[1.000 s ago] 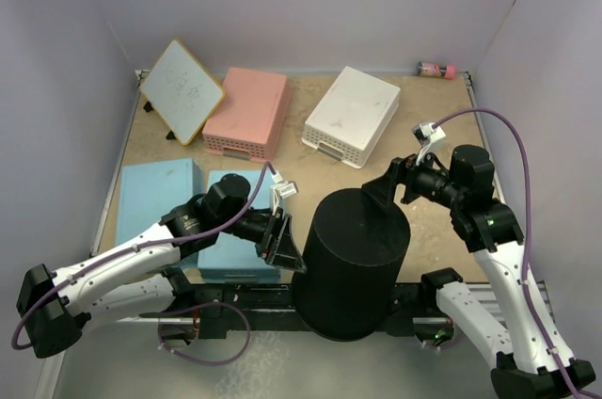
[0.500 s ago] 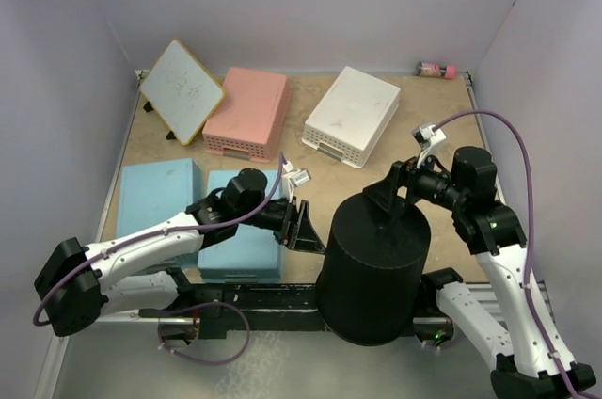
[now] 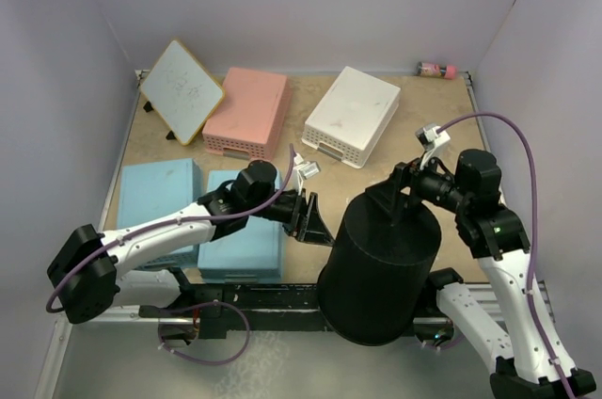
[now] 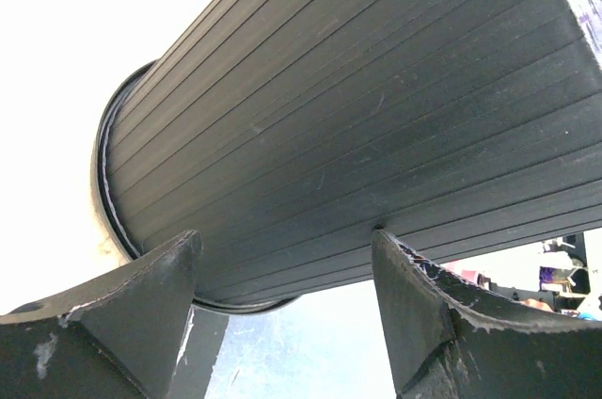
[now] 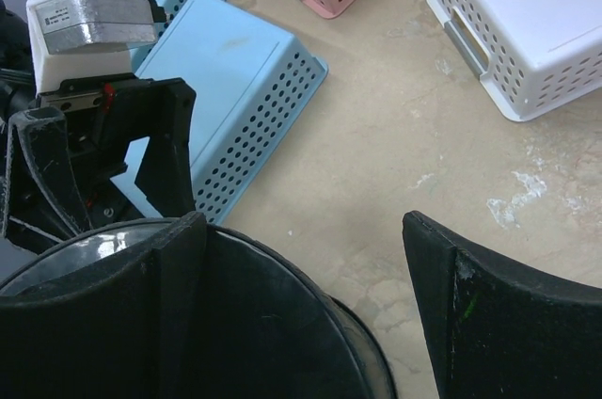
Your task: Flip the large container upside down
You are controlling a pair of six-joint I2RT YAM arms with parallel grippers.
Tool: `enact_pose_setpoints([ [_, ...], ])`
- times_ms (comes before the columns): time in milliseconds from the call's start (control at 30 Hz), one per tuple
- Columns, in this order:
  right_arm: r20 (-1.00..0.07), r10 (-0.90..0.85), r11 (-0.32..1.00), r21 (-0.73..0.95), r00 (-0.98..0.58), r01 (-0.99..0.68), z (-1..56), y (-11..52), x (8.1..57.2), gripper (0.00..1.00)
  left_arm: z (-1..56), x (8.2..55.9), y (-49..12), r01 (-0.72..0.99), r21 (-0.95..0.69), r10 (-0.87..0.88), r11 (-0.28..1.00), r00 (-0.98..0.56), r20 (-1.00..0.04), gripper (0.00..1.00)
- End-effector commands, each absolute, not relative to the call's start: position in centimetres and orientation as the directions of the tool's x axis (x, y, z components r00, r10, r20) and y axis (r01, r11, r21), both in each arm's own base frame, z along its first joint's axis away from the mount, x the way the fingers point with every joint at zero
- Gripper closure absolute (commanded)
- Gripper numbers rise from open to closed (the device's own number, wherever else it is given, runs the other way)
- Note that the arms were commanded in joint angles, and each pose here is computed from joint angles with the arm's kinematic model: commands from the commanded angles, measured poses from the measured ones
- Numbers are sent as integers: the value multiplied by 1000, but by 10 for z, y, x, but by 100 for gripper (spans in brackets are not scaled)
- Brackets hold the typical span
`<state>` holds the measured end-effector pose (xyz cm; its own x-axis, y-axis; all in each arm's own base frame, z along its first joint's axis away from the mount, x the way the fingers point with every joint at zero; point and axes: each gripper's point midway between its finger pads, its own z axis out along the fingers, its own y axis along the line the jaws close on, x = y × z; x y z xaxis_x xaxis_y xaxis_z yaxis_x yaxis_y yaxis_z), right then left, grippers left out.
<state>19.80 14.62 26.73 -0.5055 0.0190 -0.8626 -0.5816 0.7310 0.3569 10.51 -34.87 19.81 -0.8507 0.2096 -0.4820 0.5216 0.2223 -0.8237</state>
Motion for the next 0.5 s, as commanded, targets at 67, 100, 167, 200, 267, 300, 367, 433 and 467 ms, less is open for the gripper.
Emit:
enact_pose_setpoints([
  [67,-834,-36,751,340,-550,-566,250,139,187,14,239,130,-374,622,-771,135,139,-783,-607,30],
  [100,-836,-35,753,338,-548,-564,251,138,187,14,241,132,-376,626,-768,134,136,-779,-612,30],
  [167,-838,-36,755,334,-545,-564,252,137,185,14,243,135,-381,635,-761,136,133,-773,-620,30],
  [200,-838,-36,757,333,-545,-562,252,137,184,14,244,138,-383,642,-756,137,129,-767,-627,30],
  [267,-841,-34,757,331,-540,-563,253,136,183,14,248,141,-388,658,-743,144,124,-753,-642,30],
  [300,-842,-33,756,331,-539,-564,254,136,183,14,246,144,-390,668,-732,156,132,-743,-650,31],
  [367,-844,-28,752,336,-536,-567,255,137,181,14,237,150,-391,687,-707,189,167,-727,-661,31],
  [433,-844,-24,745,343,-536,-573,257,139,179,14,228,157,-389,702,-683,227,201,-712,-664,31],
  [467,-845,-22,741,345,-534,-576,258,139,179,14,224,163,-386,706,-674,239,220,-708,-664,31],
])
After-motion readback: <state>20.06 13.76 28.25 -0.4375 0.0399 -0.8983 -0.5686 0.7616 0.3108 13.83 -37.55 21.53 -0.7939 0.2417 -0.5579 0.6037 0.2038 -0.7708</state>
